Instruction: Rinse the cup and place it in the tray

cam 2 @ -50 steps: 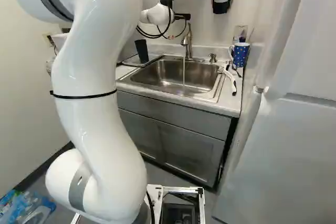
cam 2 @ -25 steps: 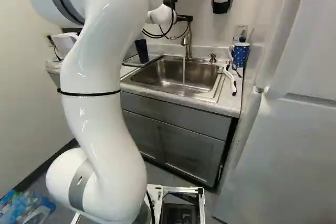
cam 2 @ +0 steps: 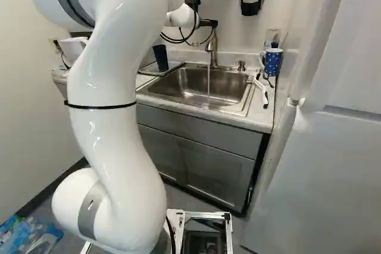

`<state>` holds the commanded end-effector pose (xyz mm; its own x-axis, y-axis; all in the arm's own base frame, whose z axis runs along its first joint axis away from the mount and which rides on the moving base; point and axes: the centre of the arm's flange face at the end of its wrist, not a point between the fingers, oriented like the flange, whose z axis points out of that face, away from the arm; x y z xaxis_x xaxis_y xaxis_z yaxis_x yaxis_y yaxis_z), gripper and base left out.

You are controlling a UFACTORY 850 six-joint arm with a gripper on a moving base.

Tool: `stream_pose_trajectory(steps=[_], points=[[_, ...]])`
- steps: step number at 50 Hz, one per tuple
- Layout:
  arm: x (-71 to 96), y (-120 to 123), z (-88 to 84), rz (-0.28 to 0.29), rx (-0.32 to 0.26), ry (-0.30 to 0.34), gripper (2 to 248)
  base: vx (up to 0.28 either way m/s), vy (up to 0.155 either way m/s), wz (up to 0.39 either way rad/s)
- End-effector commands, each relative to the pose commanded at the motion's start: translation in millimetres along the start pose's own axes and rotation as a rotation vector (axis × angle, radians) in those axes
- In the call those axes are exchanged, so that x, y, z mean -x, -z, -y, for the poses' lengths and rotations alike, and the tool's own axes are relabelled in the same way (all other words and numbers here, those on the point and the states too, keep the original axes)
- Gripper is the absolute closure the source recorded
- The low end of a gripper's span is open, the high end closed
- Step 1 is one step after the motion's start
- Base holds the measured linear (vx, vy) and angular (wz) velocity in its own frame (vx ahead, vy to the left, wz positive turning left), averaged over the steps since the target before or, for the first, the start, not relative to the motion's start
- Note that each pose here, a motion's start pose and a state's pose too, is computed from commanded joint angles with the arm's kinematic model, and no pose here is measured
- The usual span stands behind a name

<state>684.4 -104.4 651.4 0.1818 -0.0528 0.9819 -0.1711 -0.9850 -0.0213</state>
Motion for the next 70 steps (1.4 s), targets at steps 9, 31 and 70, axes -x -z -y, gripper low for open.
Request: stream_pose_trajectory(steps=[9,31,70], points=[[0.6,8,2.8,0.004,-0.004,0.001,3,0.0,0.0,0.0],[2.6,32,8.8,0.015,-0.014,0.003,3,0.0,0.0,0.0],[-0.6,33,8.5,-0.021,-0.012,0.003,3,0.0,0.0,0.0]])
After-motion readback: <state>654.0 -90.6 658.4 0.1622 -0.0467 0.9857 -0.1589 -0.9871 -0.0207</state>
